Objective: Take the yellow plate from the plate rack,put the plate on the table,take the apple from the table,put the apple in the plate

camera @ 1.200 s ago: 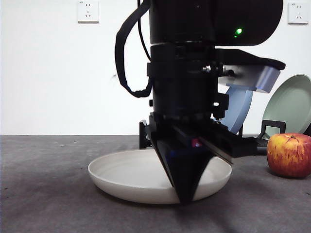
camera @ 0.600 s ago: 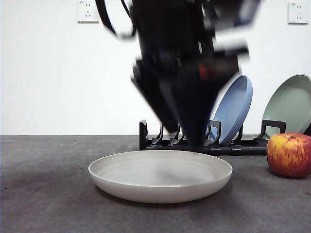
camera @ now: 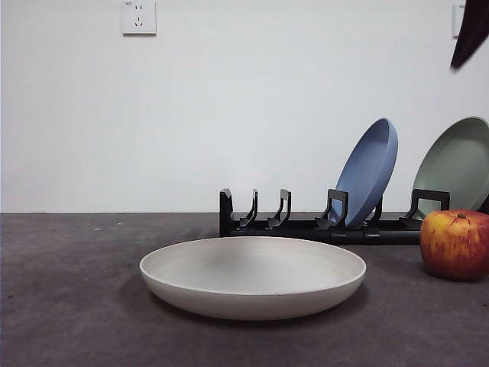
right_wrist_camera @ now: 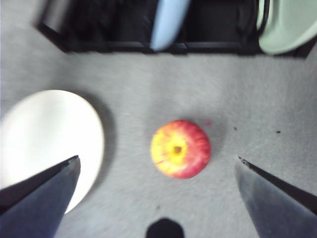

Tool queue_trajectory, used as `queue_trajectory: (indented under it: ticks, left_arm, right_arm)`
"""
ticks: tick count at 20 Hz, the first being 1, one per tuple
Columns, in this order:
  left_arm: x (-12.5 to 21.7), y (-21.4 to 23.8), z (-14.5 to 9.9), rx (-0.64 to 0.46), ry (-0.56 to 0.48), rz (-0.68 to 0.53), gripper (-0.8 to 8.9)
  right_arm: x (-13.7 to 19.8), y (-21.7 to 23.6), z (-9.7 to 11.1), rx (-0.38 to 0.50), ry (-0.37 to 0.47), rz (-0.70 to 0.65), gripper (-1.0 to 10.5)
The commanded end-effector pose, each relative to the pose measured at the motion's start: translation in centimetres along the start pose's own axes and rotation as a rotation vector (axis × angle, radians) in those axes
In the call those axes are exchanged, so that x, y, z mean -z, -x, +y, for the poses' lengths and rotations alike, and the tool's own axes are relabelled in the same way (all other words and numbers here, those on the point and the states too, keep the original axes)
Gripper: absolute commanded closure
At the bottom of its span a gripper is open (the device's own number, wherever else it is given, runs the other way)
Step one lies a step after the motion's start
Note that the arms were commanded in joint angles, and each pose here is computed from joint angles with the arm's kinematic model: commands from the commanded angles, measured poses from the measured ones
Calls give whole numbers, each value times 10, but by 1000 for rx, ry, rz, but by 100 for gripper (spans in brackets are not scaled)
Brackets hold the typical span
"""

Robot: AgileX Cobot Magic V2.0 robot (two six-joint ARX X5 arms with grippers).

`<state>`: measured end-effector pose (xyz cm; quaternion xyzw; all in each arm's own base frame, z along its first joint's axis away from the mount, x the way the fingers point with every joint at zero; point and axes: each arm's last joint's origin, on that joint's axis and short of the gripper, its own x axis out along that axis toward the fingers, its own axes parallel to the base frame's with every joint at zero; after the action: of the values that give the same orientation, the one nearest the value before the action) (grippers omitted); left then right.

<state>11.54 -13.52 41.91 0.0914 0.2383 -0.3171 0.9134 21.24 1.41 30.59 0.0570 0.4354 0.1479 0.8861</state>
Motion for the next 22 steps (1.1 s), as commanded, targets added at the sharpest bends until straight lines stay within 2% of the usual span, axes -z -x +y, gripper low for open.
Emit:
queue_trajectory:
  ticks: [1,3,5,9,13,17,18,20,22]
  left_arm:
    - [3,22,7,-4,39,-58,829]
    - [6,38,10,1,47,-98,822]
    - [9,48,12,3,50,-113,822]
    - [16,51,13,-2,49,-62,822]
    - [16,49,13,-1,48,-47,822]
    - [16,49,13,-3,48,-48,822]
    - [16,49,13,-3,48,-47,822]
    - [16,49,13,-3,47,-47,822]
    - [17,49,13,-3,47,-45,822]
  right_arm:
    - [-6,-27,-8,7,-27,66,380]
    - [-9,-48,-14,6,-38,118,380]
    - [-9,-68,-14,46,-27,168,379]
    - [-7,-103,-9,64,11,249,378]
    - [-1,-135,-5,144,47,327,378]
    - [7,-156,-9,144,40,399,386]
    - [8,-158,-9,144,37,408,422]
    - [8,-158,-9,141,39,411,642]
    - [8,-158,-8,88,36,412,749]
